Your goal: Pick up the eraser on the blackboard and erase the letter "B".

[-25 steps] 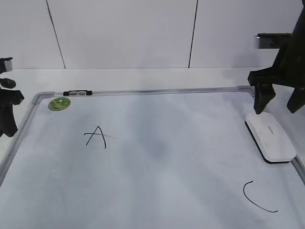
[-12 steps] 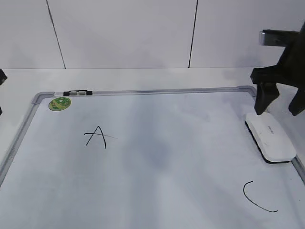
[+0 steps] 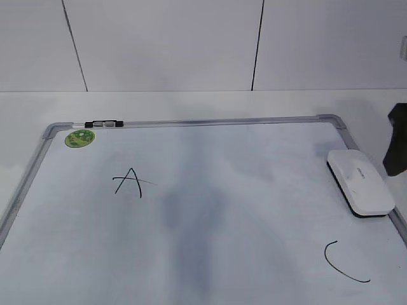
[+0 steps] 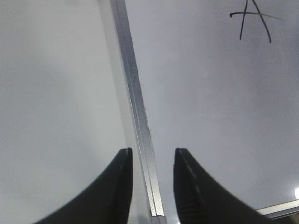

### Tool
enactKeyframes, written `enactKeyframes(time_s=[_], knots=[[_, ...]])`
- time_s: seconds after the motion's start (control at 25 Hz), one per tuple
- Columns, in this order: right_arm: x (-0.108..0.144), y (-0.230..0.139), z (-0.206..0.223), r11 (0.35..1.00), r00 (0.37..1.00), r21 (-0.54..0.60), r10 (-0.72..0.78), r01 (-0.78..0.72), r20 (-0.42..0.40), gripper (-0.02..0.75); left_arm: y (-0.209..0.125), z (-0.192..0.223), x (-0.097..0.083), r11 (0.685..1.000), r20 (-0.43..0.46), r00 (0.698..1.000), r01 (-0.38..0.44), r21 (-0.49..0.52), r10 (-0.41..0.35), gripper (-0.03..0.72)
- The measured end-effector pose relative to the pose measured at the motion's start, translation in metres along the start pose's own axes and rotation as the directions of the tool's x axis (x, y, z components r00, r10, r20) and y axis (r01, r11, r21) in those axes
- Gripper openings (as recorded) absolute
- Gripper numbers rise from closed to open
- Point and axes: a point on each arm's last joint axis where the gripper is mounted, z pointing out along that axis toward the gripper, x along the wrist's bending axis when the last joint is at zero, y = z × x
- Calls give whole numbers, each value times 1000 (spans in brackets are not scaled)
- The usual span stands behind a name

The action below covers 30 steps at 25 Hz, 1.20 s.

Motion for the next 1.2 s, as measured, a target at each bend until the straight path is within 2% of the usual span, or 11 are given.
enactKeyframes(time_s=[0.32, 0.52, 0.72, 1.0, 1.2], knots=[[-2, -46, -46, 986, 1000, -165, -15, 12, -15, 587, -62, -56, -15, 978, -9, 999, -35, -204, 34, 230], [-4, -86, -73, 955, 997, -290, -73, 66, -11, 540, -112, -64, -20, 958, -11, 999, -32, -285, 30, 231], [-9, -135, -94, 903, 995, -421, -96, 91, 8, 512, -164, -69, -24, 918, -35, 998, -55, -393, 45, 231], [-16, -195, -83, 822, 992, -558, -120, 114, 26, 506, -212, -63, -19, 863, -133, 990, -104, -495, 43, 231], [-22, -225, -44, 823, 990, -551, -136, 135, 39, 505, -231, -40, -15, 848, -148, 988, -111, -518, 39, 231]])
